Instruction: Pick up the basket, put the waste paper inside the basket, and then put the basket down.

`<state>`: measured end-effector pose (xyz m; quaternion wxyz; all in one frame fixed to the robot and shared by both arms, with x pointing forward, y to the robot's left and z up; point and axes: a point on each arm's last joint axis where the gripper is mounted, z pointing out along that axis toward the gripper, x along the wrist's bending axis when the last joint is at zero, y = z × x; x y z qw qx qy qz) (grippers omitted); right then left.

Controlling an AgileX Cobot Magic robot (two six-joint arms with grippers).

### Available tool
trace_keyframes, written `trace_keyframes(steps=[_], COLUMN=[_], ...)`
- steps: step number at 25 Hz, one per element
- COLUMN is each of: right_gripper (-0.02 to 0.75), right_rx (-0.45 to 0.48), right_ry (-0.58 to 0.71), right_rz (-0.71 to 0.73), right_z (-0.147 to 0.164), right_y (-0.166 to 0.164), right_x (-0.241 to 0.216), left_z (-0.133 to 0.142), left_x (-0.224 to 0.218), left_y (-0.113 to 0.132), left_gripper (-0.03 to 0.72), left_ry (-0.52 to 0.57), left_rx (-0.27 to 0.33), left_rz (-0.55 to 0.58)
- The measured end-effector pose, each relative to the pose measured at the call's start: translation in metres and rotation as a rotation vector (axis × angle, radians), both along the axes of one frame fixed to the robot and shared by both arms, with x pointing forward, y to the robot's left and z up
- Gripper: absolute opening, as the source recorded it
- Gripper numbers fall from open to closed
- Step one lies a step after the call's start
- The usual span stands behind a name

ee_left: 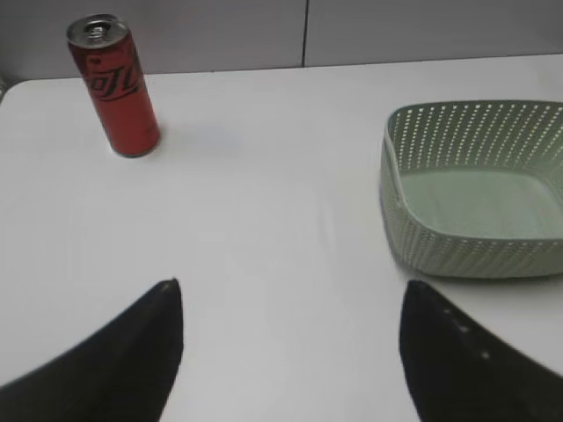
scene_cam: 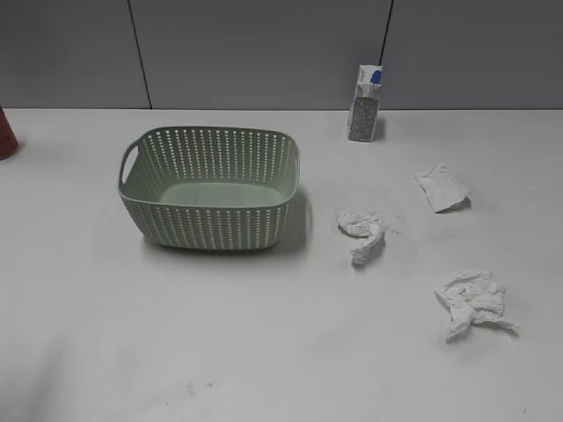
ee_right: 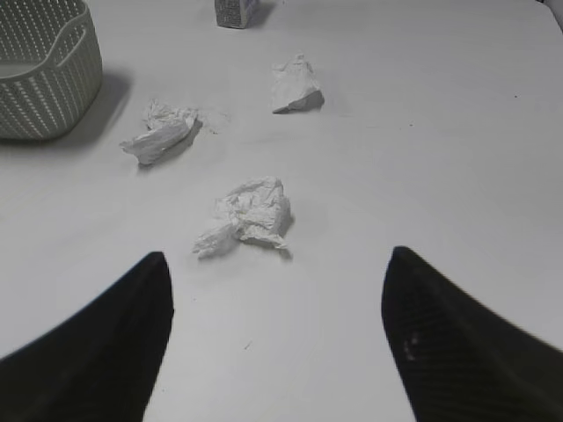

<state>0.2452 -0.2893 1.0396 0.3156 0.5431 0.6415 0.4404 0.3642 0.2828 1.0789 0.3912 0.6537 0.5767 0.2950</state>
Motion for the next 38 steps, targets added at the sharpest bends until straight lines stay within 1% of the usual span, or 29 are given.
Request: trace_keyframes(steps=[3,5,6,10,13,16,20,23,26,29,35,37,38], right_gripper=[0.59,0.59,0.59,0.59,0.59,0.59,0.59,0.59,0.59,0.59,0.59,0.59,0.59], right_rx=[0.0,0.0,0.0,0.0,0.0,0.0,0.0,0.0,0.0,0.0,0.0,0.0,0.0], right_ry=[0.0,0.0,0.0,0.0,0.0,0.0,0.0,0.0,0.0,0.0,0.0,0.0,0.0], right_rz=[0.0,0.0,0.0,0.0,0.0,0.0,0.0,0.0,0.0,0.0,0.0,0.0,0.0], right_z=[0.0,0.0,0.0,0.0,0.0,0.0,0.0,0.0,0.0,0.0,0.0,0.0,0.0], right_y=[0.0,0.0,0.0,0.0,0.0,0.0,0.0,0.0,0.0,0.0,0.0,0.0,0.0], right_x=[0.0,0.0,0.0,0.0,0.0,0.0,0.0,0.0,0.0,0.0,0.0,0.0,0.0], left_z=[0.005,0.003,0.005,-0.006,-0.019,-0.048,-0.084,-0.113,-0.133,-0.14,-0.14,-0.14,-0.14], left_x=[0.033,0.057,0.068,0.121,0.162,0.203,0.242,0.261,0.276,0.288,0.292,0.29,0.29], left_y=[-0.008,-0.017,-0.024,-0.056,-0.079,-0.094,-0.107,-0.112,-0.117,-0.121,-0.123,-0.123,-0.123], left_gripper=[0.584,0.584,0.582,0.57,0.563,0.56,0.559,0.559,0.549,0.515,0.441,0.394,0.359], left_ry=[0.056,0.111,0.124,0.222,0.309,0.435,0.561,0.656,0.714,0.748,0.816,0.843,0.852], left_rx=[0.006,0.013,0.016,0.048,0.066,0.068,0.058,0.055,0.049,0.044,0.028,0.024,0.025], left_rz=[-0.036,-0.073,-0.096,-0.192,-0.233,-0.229,-0.206,-0.175,-0.153,-0.143,-0.111,-0.097,-0.096])
